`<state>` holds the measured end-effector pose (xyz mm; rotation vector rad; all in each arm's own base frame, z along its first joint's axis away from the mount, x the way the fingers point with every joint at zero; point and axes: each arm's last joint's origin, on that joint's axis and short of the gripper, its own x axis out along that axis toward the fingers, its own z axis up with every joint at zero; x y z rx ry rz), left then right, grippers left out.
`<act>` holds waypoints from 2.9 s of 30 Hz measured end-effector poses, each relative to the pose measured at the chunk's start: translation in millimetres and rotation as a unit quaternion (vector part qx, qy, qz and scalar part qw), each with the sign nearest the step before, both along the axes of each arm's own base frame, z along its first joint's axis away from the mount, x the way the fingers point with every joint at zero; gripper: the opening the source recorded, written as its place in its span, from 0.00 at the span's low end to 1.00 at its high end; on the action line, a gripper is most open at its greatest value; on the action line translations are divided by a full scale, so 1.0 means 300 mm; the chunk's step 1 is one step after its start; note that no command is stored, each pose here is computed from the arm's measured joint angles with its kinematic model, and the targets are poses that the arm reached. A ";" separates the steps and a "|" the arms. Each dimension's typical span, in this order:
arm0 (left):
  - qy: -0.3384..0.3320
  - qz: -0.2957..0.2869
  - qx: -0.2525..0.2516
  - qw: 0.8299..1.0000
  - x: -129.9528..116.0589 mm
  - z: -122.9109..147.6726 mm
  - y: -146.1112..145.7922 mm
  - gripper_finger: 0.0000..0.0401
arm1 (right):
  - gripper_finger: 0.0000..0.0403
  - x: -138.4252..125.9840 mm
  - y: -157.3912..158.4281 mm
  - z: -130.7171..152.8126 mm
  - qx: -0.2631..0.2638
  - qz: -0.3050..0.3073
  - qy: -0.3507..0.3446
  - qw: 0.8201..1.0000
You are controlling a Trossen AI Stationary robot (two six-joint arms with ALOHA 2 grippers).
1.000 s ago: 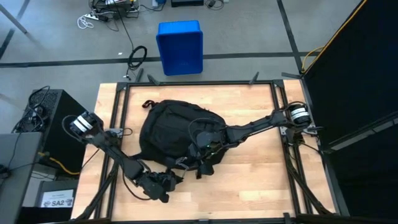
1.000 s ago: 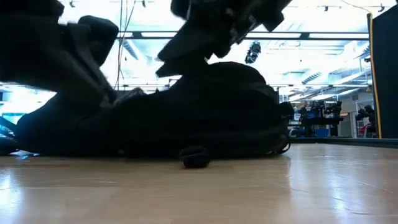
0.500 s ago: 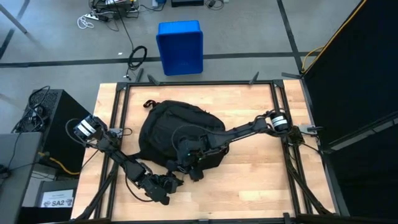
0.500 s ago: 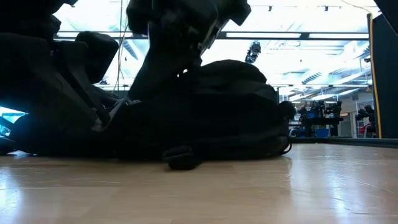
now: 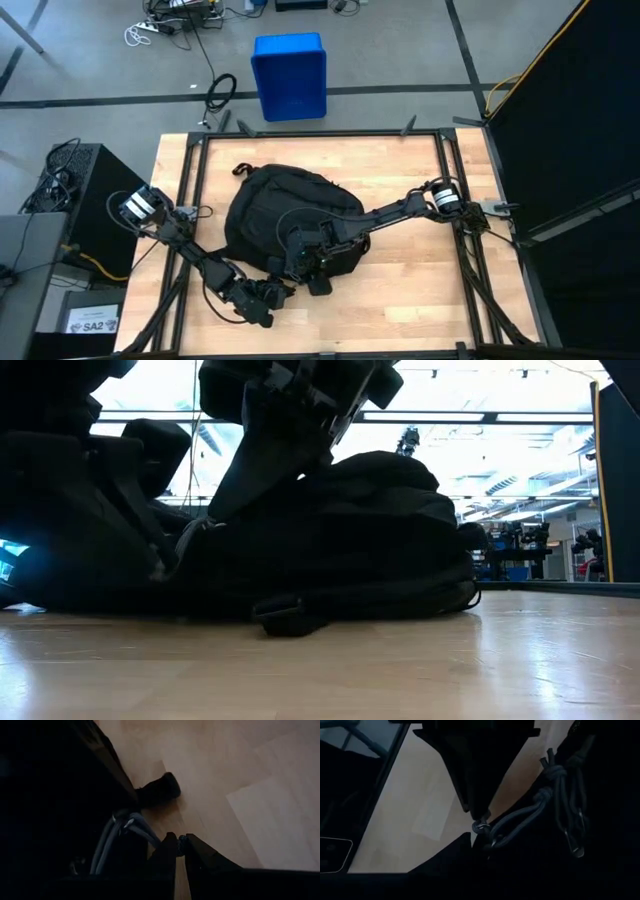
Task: Unpack backpack
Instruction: Open the backpack
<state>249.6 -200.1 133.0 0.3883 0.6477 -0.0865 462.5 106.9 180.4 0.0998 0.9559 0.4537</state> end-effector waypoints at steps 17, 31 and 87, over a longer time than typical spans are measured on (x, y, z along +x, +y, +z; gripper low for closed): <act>-0.017 0.030 0.026 0.999 0.009 0.003 0.017 0.00 | 0.14 0.005 -0.003 -0.006 -0.041 0.017 -0.031 0.999; 0.021 0.060 0.032 0.997 -0.012 -0.021 0.037 0.00 | 0.00 -0.043 -0.010 -0.012 -0.066 0.015 0.041 0.997; 0.039 0.109 0.035 0.993 -0.007 -0.033 0.080 0.00 | 0.50 -0.035 0.118 -0.066 -0.266 -0.044 -0.043 0.962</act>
